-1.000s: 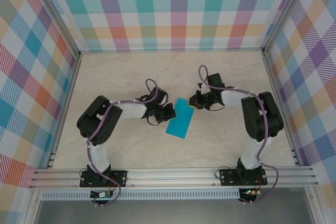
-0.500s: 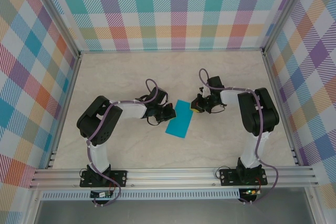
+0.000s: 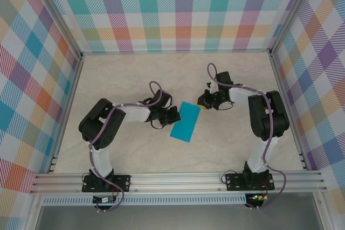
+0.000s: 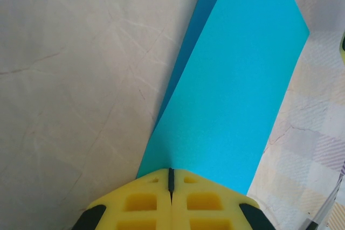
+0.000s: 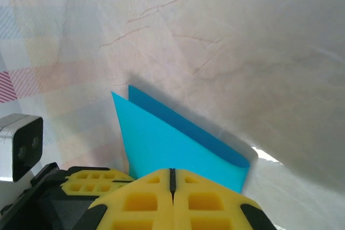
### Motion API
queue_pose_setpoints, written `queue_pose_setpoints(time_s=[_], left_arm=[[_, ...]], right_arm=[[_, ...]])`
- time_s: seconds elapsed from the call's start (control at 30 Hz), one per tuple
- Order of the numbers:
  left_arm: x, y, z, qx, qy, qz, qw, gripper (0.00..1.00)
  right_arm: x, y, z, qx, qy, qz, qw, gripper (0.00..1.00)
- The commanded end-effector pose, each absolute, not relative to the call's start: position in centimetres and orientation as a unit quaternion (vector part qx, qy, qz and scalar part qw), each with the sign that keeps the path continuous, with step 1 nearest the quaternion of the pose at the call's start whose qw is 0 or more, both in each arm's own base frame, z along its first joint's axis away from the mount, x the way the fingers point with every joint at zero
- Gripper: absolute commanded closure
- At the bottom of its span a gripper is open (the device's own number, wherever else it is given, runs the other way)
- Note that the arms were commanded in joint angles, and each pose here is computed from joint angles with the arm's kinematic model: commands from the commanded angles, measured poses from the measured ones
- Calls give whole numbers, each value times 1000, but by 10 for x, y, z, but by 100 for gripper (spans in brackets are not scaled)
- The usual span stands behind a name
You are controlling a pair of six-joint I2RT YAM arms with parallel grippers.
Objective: Fold a paper plane with a square sheet of paper (pick it up from the middle)
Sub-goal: Fold the square sheet of paper in half at the center of the table.
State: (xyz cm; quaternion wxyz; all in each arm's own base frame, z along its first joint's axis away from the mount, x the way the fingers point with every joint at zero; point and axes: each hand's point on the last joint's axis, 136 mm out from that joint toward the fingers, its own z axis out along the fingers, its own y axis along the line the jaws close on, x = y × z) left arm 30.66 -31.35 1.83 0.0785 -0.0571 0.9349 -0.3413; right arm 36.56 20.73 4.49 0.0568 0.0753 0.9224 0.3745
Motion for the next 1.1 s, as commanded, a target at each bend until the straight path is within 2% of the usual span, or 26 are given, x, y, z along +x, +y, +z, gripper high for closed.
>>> queue_pose_setpoints(time_s=[0.0, 0.13, 0.3, 0.63, 1.07], left_arm=[[265, -278, -35, -74, 966, -249, 14, 100], [265, -279, -35, -75, 965, -251, 13, 100], [265, -279, -35, -74, 965, -251, 12, 100], [266, -280, -34, -73, 965, -252, 12, 100], [266, -283, -33, -72, 964, -257, 10, 100]], right_arm=[[360, 205, 27, 77, 925, 371, 37, 100], [352, 199, 2, 97, 932, 350, 15, 100], [348, 193, -6, 103, 937, 334, 12, 100], [371, 211, 52, 72, 909, 406, 53, 100], [364, 196, 10, 108, 916, 383, 36, 100]])
